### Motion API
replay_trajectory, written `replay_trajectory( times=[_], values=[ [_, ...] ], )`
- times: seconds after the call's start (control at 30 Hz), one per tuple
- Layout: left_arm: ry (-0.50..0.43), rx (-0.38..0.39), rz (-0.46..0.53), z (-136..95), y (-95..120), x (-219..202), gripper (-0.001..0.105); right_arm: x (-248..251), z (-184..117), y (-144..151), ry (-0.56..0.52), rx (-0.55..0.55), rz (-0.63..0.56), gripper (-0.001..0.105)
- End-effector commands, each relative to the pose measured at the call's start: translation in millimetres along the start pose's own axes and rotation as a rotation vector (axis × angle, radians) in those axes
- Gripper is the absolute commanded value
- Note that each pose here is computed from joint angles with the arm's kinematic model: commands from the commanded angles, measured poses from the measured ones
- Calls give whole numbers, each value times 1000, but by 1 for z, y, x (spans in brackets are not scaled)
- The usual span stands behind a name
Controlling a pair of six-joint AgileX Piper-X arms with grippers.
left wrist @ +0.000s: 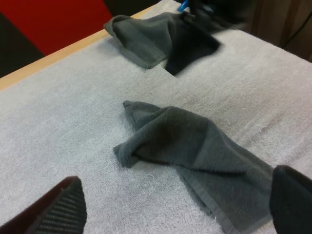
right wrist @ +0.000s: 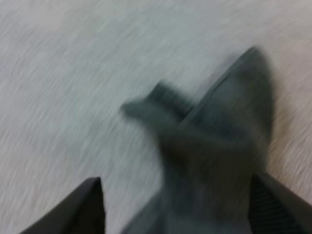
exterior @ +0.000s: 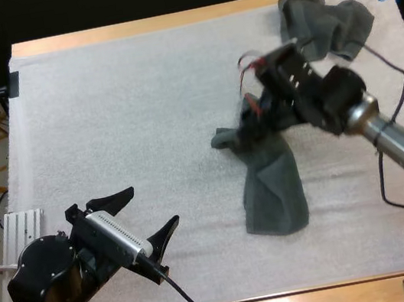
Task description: Pick towel from pile fold and stack
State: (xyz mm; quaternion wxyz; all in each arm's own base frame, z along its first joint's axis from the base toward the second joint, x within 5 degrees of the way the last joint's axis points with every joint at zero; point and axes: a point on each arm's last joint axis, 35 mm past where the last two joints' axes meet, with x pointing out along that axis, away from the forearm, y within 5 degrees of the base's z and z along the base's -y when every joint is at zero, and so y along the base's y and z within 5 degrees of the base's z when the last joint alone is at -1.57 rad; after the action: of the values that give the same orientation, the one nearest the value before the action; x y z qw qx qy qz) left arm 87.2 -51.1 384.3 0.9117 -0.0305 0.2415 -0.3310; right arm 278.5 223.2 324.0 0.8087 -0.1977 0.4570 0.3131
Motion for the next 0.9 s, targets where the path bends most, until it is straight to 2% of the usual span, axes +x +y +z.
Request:
replay_trajectory(
  times=[0.0, 0.1, 0.23, 0.37, 0.43, 0.87],
  values=[
    [-22, 4, 3, 3, -1, -3, 75, -6, -5, 9, 27, -31, 31, 56],
    [-15, 2, 3, 2, -1, -3, 75, -3, -18, 41, 100, -79, 71, 56],
    [-8, 0, 4, 2, -1, -3, 75, 21, -43, 67, 193, -66, 95, 56],
    [-9, 0, 4, 2, -1, -3, 75, 48, -61, 73, 253, -54, 126, 56],
    [-9, 0, 4, 2, -1, -3, 75, 65, -69, 76, 300, -38, 183, 56],
    [-9, 0, 4, 2, -1, -3, 75, 126, -87, 85, 462, -1, 310, 56]
  ],
)
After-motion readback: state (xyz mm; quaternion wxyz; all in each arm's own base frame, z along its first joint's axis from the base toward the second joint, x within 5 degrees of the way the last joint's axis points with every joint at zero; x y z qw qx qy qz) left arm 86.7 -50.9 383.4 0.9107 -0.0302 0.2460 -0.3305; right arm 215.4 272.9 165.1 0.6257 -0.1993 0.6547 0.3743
